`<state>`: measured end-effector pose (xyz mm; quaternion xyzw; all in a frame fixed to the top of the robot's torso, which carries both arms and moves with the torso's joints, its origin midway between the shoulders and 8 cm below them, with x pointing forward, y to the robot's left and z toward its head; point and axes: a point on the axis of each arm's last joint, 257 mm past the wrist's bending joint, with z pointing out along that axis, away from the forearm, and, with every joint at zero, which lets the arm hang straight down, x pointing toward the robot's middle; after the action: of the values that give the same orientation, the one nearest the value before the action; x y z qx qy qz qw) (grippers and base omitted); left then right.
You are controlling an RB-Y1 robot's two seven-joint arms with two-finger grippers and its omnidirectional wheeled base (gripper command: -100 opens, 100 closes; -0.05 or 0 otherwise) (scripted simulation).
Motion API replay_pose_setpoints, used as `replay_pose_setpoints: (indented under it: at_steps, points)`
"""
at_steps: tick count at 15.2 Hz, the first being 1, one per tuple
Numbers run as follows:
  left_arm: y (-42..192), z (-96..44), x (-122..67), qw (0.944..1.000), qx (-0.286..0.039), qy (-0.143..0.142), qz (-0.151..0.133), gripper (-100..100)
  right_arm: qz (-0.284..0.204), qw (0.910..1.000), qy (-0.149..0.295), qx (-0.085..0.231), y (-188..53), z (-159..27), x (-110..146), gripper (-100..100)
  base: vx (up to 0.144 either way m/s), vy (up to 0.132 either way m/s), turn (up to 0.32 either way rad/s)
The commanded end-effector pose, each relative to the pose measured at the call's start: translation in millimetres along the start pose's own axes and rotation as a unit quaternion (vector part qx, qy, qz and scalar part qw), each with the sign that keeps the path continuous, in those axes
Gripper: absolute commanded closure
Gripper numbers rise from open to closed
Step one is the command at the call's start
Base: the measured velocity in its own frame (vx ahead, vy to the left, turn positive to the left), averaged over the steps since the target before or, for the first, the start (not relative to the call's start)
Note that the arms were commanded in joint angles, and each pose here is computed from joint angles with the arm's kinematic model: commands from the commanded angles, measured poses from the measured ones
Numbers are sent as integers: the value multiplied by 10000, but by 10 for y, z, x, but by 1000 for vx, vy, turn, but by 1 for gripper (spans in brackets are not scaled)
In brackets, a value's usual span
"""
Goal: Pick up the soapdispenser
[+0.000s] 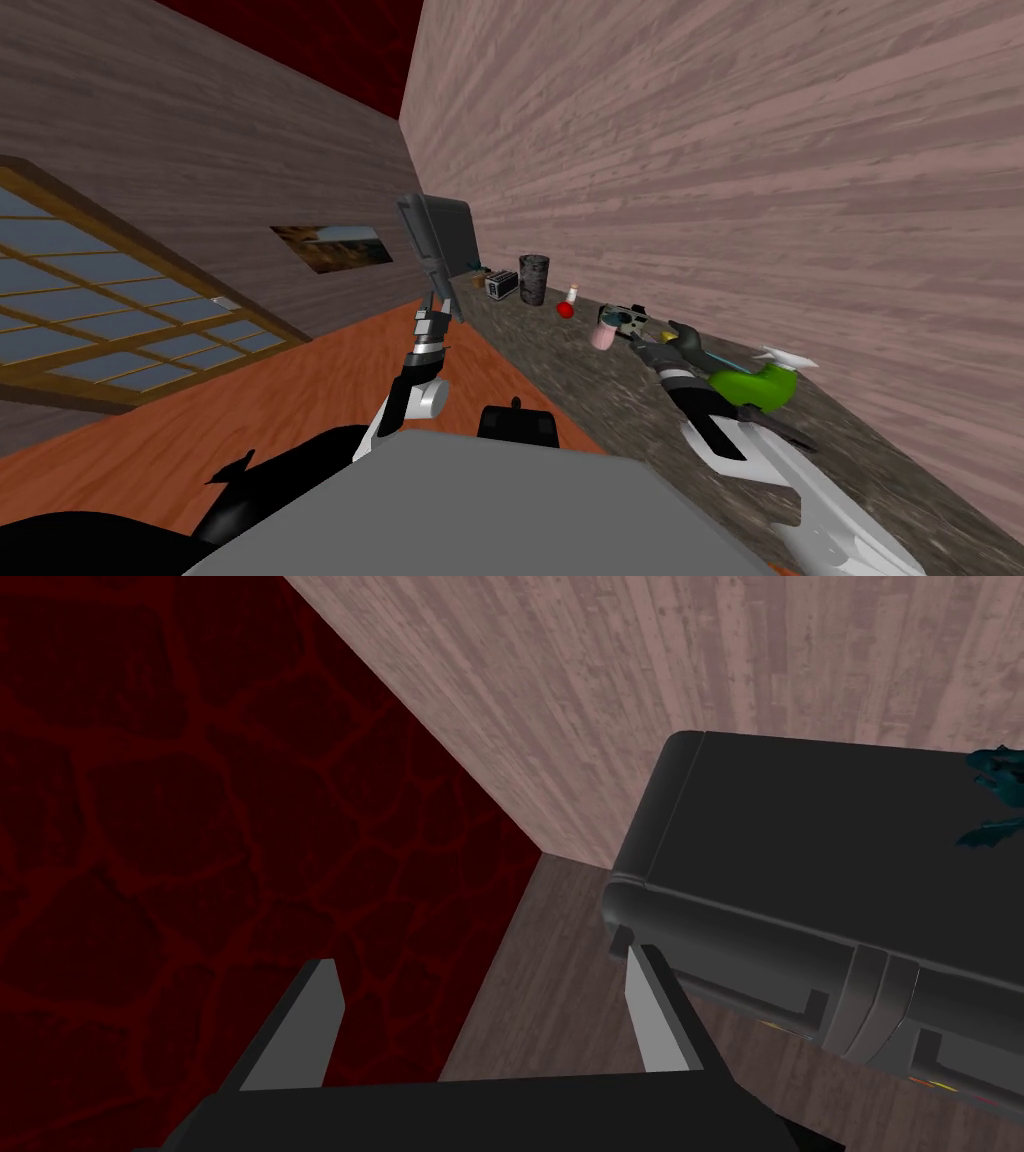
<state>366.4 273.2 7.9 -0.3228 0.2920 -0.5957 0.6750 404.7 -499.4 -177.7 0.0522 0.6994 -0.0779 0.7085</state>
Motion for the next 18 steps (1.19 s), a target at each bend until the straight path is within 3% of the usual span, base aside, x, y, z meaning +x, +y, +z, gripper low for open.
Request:
replay_pose_setpoints:
  at_steps: [1, 11, 18]
  points:
    - [0, 0, 0, 10000, 0, 0, 0, 0, 7, 9999, -160, 56, 27, 96, -102, -100, 28, 119, -117]
    - [0, 0, 0, 10000, 0, 0, 0, 0, 111, 9961, -785, 388, 121, 447, -496, -100, 21, 123, -135]
    - [0, 0, 0, 10000, 0, 0, 1, 0, -21, 9931, -786, 872, -121, 426, -369, -100, 58, 111, -133]
